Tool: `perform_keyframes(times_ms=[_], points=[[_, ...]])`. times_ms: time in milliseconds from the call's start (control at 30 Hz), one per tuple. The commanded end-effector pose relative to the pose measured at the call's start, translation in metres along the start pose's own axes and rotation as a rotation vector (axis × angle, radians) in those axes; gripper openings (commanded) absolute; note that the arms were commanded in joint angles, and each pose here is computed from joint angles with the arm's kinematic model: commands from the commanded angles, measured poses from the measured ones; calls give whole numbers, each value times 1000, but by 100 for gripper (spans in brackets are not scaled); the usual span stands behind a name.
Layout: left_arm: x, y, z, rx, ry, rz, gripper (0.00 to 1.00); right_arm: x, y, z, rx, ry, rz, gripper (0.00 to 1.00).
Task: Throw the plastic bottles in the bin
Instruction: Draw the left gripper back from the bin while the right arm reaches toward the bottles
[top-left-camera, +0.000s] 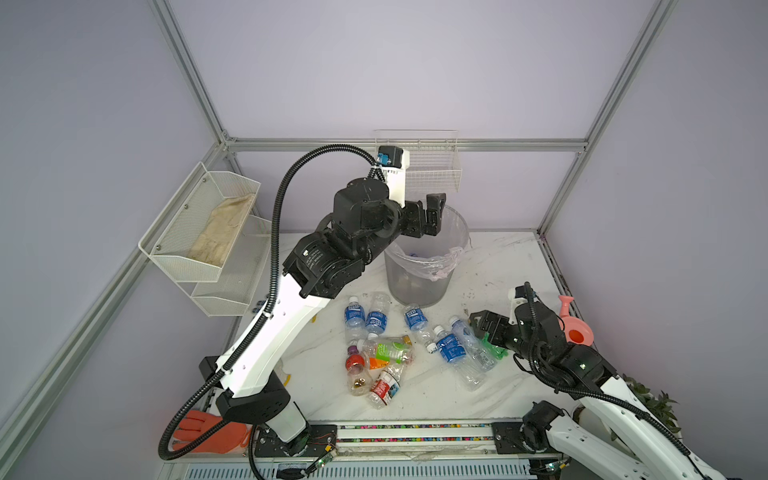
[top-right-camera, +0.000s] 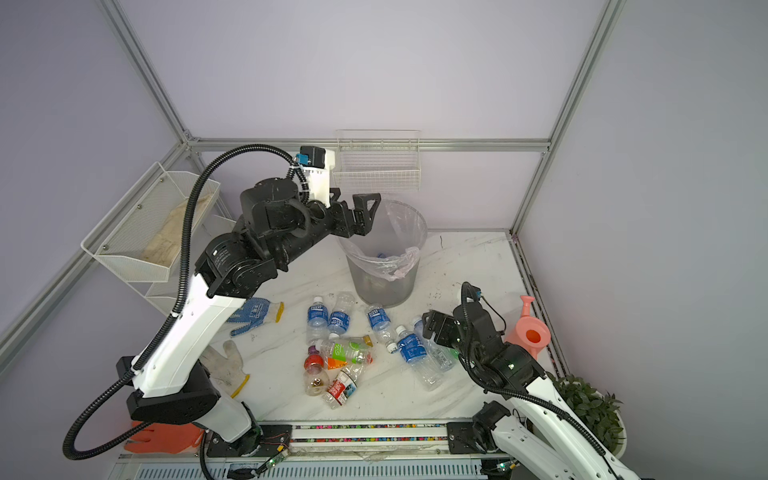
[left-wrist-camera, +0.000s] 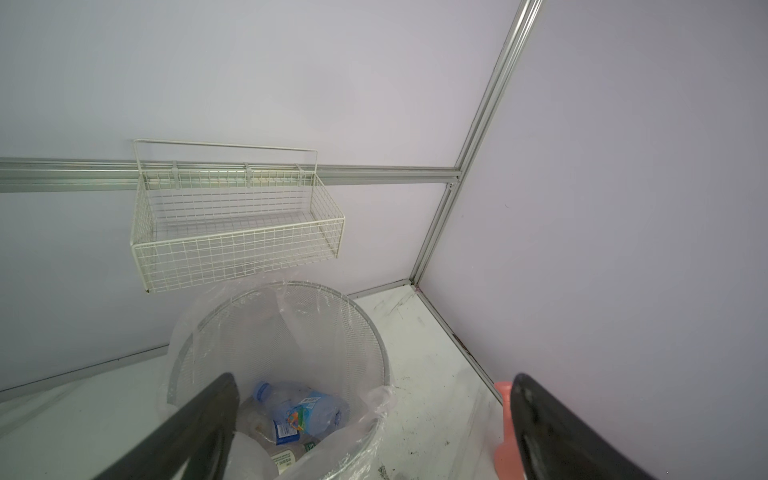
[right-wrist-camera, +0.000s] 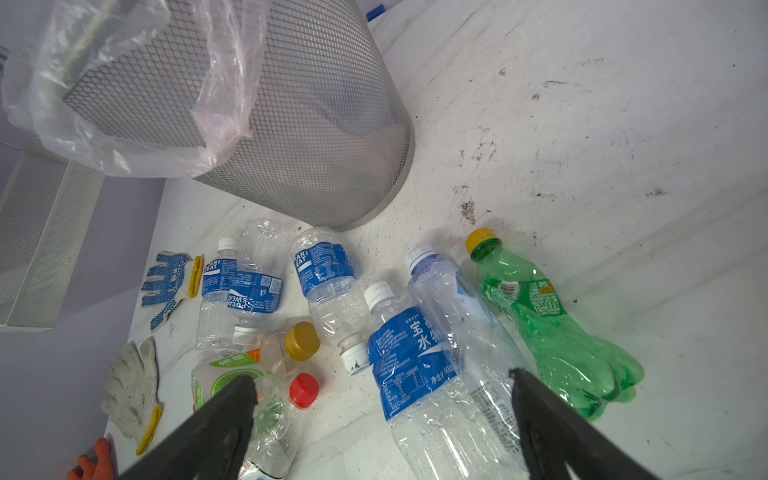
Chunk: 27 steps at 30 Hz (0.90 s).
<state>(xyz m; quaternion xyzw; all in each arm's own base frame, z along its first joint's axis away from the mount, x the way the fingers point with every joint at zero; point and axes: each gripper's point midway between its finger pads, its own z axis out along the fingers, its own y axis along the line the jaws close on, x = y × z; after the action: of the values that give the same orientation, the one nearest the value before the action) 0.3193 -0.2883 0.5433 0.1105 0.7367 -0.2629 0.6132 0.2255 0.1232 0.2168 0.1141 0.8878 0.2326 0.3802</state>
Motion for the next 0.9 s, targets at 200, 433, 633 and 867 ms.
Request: perform_keyframes(times_ms=[200,433,633,867], points=[[11,-3,-22,6,-2,44,100,6,-3,12,42,51,-17,97],[30,1,-29,4,23,39,100,17,-2,25,52,111,-48,97],[45,14,-51,-1,31,8,100,23,-2,31,47,138,-62,97],[88,38,-67,-52,85,-32,100,27,3,38,27,165,-88,97]])
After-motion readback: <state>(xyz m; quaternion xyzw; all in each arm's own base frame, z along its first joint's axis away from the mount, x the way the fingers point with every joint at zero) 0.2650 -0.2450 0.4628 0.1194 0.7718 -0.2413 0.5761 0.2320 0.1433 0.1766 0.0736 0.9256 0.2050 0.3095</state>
